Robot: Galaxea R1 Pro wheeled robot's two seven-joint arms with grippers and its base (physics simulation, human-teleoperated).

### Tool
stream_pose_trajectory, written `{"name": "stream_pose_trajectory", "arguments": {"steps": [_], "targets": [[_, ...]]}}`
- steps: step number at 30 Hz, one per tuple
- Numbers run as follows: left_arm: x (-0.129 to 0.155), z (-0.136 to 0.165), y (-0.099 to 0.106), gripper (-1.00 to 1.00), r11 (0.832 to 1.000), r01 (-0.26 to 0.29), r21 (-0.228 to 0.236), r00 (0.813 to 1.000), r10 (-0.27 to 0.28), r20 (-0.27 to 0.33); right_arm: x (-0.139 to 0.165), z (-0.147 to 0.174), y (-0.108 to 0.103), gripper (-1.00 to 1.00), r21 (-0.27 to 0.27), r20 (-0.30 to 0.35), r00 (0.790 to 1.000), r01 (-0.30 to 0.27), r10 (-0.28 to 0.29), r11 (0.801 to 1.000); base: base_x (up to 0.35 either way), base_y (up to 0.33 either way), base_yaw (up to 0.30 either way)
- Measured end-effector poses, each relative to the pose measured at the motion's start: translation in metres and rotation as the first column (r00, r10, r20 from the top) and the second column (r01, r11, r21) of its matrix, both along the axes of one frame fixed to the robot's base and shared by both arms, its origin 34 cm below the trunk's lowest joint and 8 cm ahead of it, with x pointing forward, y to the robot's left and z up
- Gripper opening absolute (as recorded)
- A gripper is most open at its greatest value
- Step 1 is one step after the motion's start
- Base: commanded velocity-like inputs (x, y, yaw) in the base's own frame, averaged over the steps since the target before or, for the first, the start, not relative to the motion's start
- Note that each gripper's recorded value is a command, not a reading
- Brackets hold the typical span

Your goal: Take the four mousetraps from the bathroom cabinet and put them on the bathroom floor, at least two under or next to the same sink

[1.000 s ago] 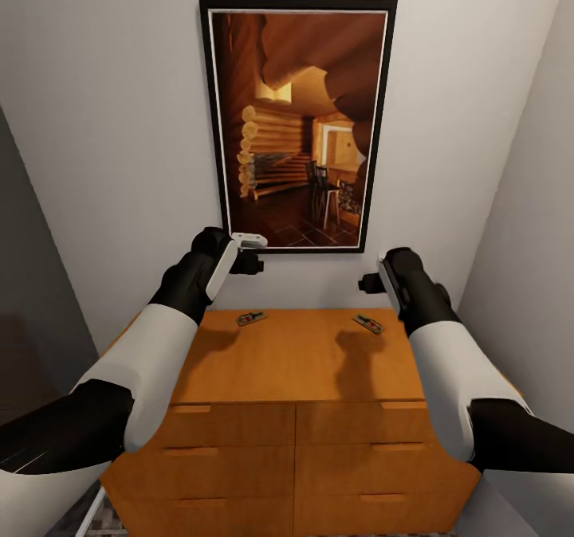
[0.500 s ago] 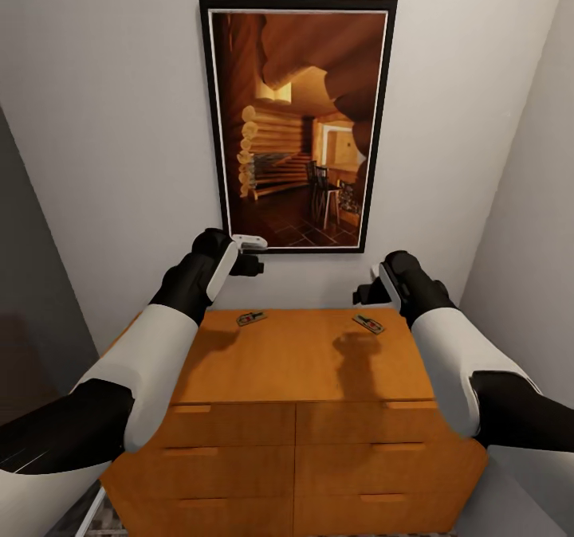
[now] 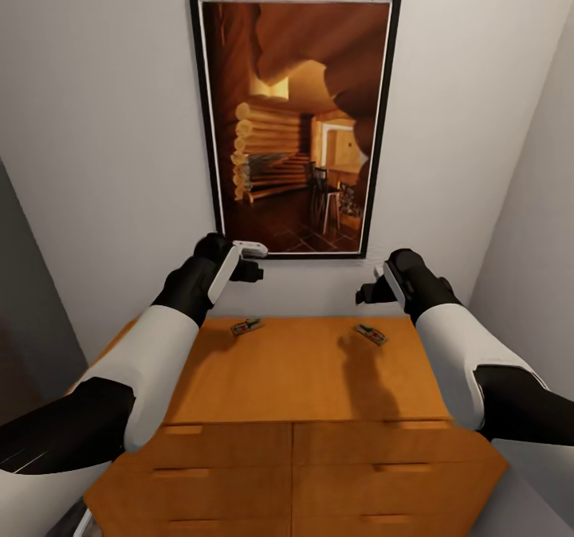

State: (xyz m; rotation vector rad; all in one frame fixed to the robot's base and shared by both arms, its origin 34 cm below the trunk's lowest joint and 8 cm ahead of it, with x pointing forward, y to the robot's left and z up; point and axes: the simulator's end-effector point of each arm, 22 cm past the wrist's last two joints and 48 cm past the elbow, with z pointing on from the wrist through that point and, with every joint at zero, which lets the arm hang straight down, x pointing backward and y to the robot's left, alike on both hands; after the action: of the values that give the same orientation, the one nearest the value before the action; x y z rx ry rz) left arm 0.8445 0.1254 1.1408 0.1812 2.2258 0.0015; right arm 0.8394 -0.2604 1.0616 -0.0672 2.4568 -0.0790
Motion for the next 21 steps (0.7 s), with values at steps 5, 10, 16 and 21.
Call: {"name": "stream_pose_trajectory", "arguments": {"steps": [5, 10, 16, 21], "targets": [[0.000, -0.002, 0.000, 1.00, 1.000, -0.001, 0.001, 1.000, 0.001, -0.004, 0.000, 0.000, -0.008, 1.00, -0.004, 0.000, 1.000, 0.010, -0.010, 1.000, 0.240, -0.027, 0.000], [0.000, -0.002, 0.000, 1.00, 1.000, 0.000, 0.001, 1.000, 0.000, -0.005, 0.000, 0.000, -0.011, 1.00, -0.005, 0.000, 1.000, 0.014, -0.014, 1.000, 0.101, -0.008, 0.000], [0.000, -0.002, 0.000, 1.00, 1.000, 0.000, 0.000, 1.000, 0.000, -0.005, 0.000, -0.001, -0.011, 1.00, -0.004, -0.002, 1.000, 0.015, -0.015, 1.000, 0.030, -0.002, 0.000], [0.000, -0.002, 0.000, 1.00, 1.000, 0.000, 0.002, 1.000, 0.000, -0.005, -0.001, -0.005, -0.011, 1.00, -0.003, -0.012, 1.000, 0.014, -0.014, 1.000, 0.008, -0.001, 0.000]]}}
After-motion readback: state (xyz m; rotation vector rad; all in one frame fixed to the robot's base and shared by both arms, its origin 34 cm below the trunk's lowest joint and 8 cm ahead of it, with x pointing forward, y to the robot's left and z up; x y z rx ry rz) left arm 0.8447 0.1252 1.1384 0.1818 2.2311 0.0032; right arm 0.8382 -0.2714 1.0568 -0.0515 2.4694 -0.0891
